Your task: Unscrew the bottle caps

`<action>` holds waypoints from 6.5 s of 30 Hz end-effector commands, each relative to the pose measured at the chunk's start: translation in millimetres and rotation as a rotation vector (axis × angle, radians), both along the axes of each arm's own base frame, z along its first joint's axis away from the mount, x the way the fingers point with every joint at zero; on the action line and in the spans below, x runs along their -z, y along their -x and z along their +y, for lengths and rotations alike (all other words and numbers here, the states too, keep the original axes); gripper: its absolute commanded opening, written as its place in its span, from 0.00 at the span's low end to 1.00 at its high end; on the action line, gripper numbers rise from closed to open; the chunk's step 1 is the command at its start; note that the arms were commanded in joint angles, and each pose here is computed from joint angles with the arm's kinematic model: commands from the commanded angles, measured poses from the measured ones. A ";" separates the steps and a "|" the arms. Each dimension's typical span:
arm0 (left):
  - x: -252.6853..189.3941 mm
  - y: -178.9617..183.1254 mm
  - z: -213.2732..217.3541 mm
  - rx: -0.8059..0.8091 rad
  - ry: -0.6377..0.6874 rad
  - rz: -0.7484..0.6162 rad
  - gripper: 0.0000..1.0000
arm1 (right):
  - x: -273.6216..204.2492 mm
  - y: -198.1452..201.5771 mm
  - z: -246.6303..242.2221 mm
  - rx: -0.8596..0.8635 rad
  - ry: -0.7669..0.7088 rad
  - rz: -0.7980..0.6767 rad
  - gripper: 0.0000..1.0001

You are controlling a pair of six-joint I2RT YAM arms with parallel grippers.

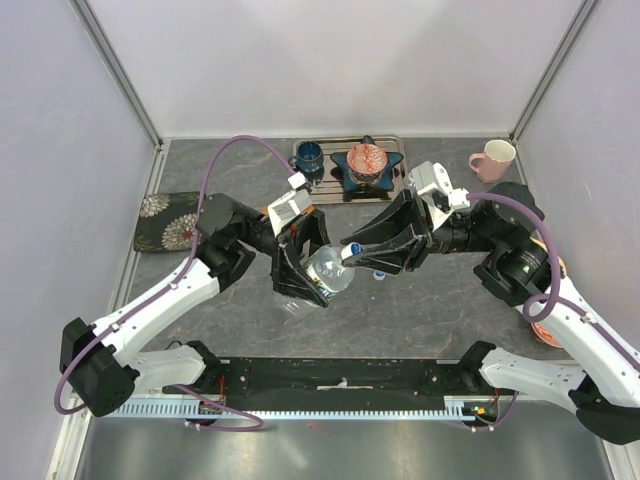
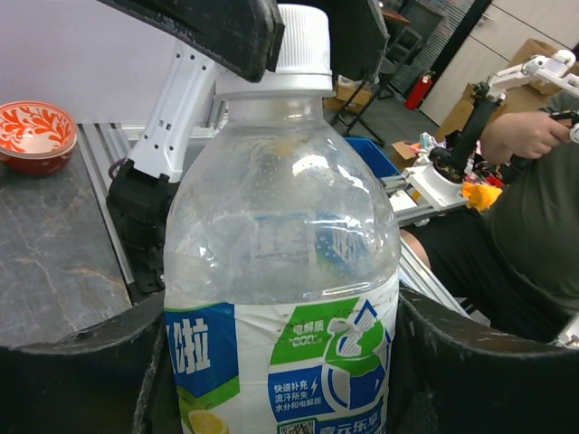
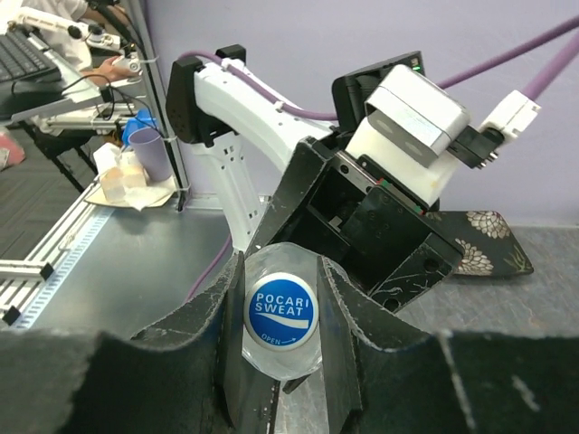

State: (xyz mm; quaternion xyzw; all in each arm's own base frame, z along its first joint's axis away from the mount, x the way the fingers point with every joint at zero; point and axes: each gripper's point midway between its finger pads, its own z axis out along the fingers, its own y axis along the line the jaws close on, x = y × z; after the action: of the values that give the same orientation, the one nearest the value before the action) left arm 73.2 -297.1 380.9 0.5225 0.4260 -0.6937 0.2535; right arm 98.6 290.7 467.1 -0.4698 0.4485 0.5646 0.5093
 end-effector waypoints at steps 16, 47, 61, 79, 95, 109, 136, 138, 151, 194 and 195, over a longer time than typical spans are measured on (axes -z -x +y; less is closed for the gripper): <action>5.2 -84.2 -7.1 -0.608 0.005 -0.209 0.52 | -57.3 -110.9 -68.3 0.824 -0.153 0.305 0.76; 36.0 -183.3 24.2 -1.466 -0.248 -0.492 0.50 | 30.9 -168.1 6.4 0.819 -0.046 0.683 0.72; 39.2 -179.8 22.2 -1.455 -0.248 -0.489 0.50 | 52.2 -177.5 14.7 0.832 -0.024 0.702 0.59; 40.7 -170.0 16.2 -1.396 -0.225 -0.479 0.50 | 66.8 -181.5 9.2 0.871 -0.029 0.695 0.00; -25.0 -19.2 -10.1 -0.387 0.111 -0.220 0.48 | 12.4 -92.3 -20.8 0.561 -0.120 0.260 0.00; -46.0 17.4 4.0 0.059 0.146 -0.045 0.47 | 11.6 27.2 2.6 -0.189 0.006 0.028 0.00; -8.1 -22.1 -16.8 -0.150 0.025 -0.148 0.52 | -35.3 -27.5 -19.1 0.265 -0.078 0.111 0.92; -6.9 -29.8 -18.9 -0.213 0.018 -0.163 0.52 | -40.3 -45.3 -24.1 0.370 -0.101 0.147 0.95; 26.0 -141.5 -11.3 -1.117 -0.136 -0.439 0.53 | -30.9 -127.4 -50.7 0.833 -0.166 0.495 0.88; 30.0 -155.6 -5.9 -1.342 -0.187 -0.534 0.52 | 39.9 -152.2 -14.4 0.839 -0.014 0.612 0.31; 30.2 -154.7 -7.5 -1.332 -0.185 -0.533 0.52 | 40.3 -152.4 -15.4 0.842 -0.017 0.609 0.23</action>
State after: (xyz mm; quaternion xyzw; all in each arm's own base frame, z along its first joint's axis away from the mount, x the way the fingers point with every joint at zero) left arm 227.9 -301.2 332.9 0.3298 0.6569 -0.1929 0.6500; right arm 252.0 280.6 414.9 -0.0671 0.7387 0.4185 0.5241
